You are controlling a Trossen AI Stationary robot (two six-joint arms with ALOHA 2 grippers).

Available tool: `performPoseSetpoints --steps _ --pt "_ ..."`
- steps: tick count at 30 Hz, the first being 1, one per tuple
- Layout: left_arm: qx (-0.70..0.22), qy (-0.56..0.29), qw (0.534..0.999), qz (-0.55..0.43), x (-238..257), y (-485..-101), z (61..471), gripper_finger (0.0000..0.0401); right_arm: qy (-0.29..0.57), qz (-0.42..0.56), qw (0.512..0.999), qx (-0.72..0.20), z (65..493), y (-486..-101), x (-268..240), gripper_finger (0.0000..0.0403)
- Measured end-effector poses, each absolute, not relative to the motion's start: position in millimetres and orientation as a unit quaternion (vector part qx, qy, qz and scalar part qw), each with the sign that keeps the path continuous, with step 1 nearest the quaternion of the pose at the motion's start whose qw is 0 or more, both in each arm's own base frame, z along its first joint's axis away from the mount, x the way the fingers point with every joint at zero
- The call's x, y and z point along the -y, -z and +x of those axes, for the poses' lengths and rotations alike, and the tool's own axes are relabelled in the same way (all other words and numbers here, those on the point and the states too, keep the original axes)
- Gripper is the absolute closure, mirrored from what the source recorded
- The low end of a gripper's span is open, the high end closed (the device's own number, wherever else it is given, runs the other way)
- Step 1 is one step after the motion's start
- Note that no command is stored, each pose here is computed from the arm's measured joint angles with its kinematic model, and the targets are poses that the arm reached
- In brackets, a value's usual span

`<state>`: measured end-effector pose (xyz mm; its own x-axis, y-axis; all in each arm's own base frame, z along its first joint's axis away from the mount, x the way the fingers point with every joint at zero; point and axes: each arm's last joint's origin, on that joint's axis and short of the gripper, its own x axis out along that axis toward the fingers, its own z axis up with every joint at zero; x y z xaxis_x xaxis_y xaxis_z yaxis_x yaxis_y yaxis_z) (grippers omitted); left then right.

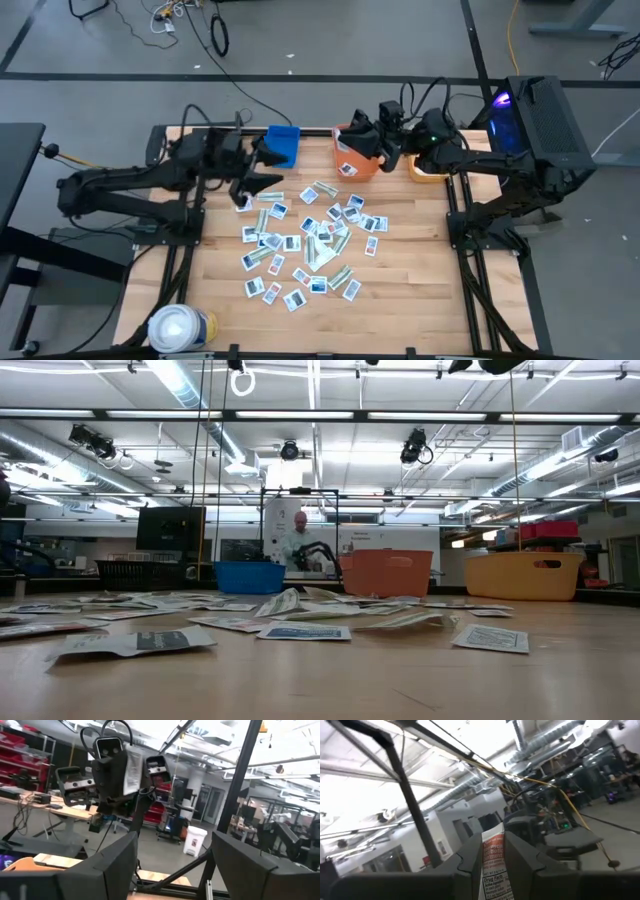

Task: Pick & Place First Aid Supplies
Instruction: Put the ointment pack into the blue bin

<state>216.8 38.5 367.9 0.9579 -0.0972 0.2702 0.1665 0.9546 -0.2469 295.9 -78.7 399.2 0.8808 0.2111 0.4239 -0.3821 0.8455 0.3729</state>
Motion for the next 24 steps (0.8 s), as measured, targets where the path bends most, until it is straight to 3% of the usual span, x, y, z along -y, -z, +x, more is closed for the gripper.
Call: performPoseSetpoints --steps 13,24 --pt "0.094 0.156 0.976 -0.117 -71.5 -390.0 279.3 0.014 -0.189 0.19 0.946 0.184 294.7 -400.3 76.2 0.0323" --pt "0.092 0.178 0.973 -0.113 -83.8 -396.7 322.1 0.014 -0.198 0.184 0.946 0.18 294.6 -400.0 75.7 0.0323"
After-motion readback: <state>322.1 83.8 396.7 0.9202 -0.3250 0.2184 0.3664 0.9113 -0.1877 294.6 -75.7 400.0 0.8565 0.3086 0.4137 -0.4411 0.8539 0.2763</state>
